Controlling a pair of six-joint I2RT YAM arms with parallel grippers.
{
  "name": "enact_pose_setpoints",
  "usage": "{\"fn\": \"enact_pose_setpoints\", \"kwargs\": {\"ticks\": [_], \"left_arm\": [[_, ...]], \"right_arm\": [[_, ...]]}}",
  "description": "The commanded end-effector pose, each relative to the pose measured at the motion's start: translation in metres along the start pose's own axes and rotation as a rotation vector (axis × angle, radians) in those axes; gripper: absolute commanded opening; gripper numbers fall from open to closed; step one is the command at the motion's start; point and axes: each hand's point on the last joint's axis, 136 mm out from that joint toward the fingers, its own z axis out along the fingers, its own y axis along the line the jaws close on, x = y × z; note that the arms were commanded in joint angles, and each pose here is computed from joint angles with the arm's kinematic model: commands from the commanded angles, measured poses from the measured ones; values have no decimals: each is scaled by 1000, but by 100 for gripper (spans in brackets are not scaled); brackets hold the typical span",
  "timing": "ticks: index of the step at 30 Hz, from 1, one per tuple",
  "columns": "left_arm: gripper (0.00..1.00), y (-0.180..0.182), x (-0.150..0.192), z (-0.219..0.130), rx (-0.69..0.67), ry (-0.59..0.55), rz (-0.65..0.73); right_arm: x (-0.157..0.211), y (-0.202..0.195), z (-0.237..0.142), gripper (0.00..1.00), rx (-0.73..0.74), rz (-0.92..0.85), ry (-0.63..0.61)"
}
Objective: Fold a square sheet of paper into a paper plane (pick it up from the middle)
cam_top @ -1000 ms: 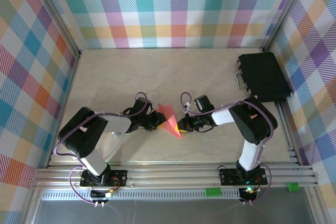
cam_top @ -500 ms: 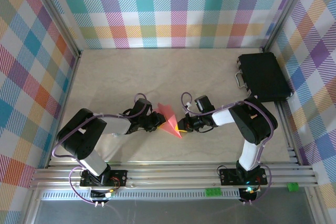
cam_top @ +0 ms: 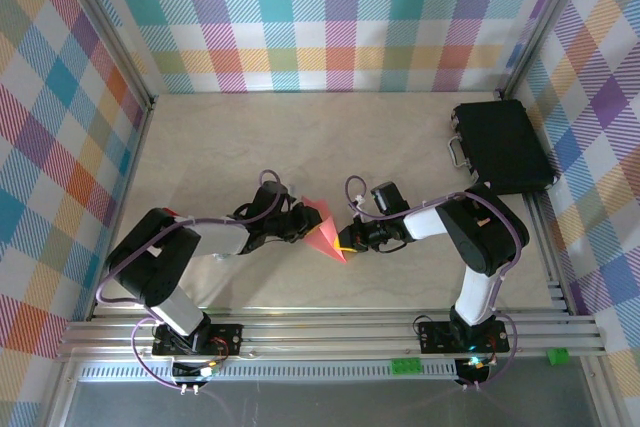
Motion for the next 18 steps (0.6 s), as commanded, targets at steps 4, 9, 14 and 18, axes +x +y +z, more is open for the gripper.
{"fn": "enact_pose_setpoints", "kwargs": {"ticks": [4, 9, 14, 18], "left_arm": [[14, -22, 1, 18, 107, 45, 13], [9, -17, 1, 28, 107, 59, 0], [5, -4, 2, 34, 81, 62, -16], [4, -1, 2, 35, 73, 61, -18]], "right_arm": [[7, -21, 0, 2, 58, 67, 14], [7, -21, 0, 2, 59, 66, 11], [7, -20, -1, 3, 59, 73, 11], [7, -19, -1, 6, 59, 72, 14]]}}
